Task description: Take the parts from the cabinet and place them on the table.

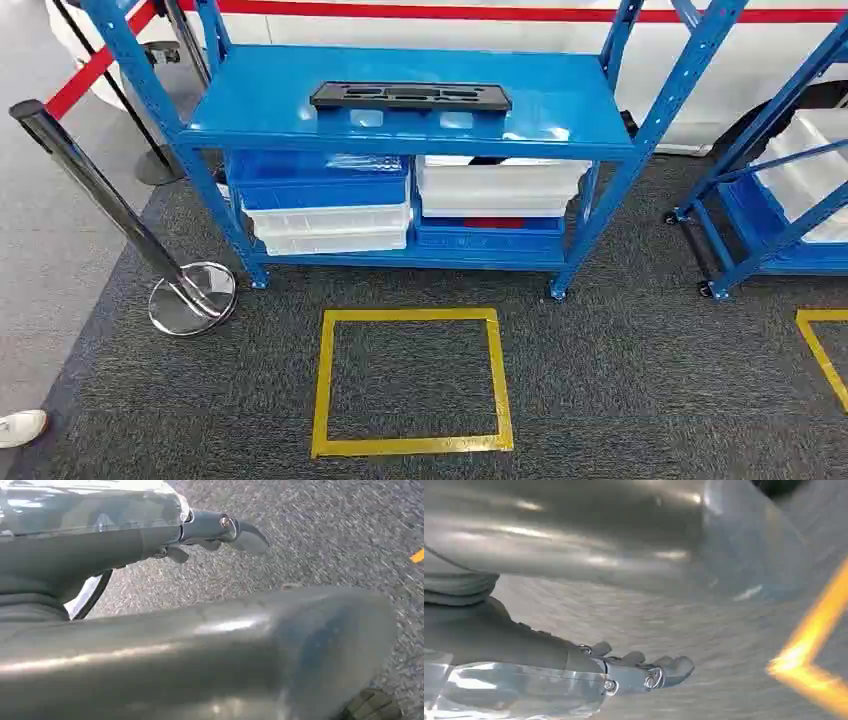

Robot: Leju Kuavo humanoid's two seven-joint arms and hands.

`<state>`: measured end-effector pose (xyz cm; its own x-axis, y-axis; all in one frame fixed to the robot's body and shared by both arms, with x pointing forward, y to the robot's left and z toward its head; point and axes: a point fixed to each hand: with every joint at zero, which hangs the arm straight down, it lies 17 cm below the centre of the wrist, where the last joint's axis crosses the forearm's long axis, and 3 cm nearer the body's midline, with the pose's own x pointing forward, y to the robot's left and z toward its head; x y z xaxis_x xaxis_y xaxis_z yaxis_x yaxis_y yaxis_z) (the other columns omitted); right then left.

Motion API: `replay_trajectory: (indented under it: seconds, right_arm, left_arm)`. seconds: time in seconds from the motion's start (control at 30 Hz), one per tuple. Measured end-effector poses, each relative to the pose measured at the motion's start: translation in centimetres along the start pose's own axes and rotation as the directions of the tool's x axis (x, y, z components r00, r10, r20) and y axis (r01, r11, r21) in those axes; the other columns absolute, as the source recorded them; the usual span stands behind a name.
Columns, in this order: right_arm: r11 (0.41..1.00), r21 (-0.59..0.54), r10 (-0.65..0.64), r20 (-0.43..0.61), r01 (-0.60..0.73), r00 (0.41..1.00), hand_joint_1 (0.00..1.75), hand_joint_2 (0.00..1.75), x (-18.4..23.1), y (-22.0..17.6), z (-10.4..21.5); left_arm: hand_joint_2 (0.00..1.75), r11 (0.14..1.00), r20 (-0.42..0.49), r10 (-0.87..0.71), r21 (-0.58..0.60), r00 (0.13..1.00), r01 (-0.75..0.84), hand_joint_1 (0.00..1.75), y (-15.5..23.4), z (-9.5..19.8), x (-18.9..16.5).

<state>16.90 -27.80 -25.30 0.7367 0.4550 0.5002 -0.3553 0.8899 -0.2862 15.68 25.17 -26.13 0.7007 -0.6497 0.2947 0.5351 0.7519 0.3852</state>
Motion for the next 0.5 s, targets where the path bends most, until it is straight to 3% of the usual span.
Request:
replay_trajectory:
  seconds: [0.17, 0.27, 0.5]
  right_arm:
    - [0.975, 0.086, 0.172, 0.292, -0.205, 0.941, 0.0, 0.0, 9.3, 0.4, -1.1]
    - [0.928, 0.069, 0.299, 0.443, -0.365, 0.845, 0.0, 0.0, 14.6, 0.0, -1.3]
    - [0.819, -0.055, 0.481, 0.607, -0.571, 0.633, 0.0, 0.0, 20.5, -1.3, -0.9]
  left_arm:
    - [0.0, 0.999, -0.001, 0.013, -0.031, 1.0, -0.013, 0.0, -1.6, 0.4, 0.7]
    - [0.0, 0.999, 0.003, 0.019, -0.046, 1.0, -0.019, 0.0, -2.2, 0.5, 1.8]
    - [0.0, 0.997, 0.024, 0.056, -0.056, 0.998, -0.054, 0.0, -2.6, 0.6, 3.3]
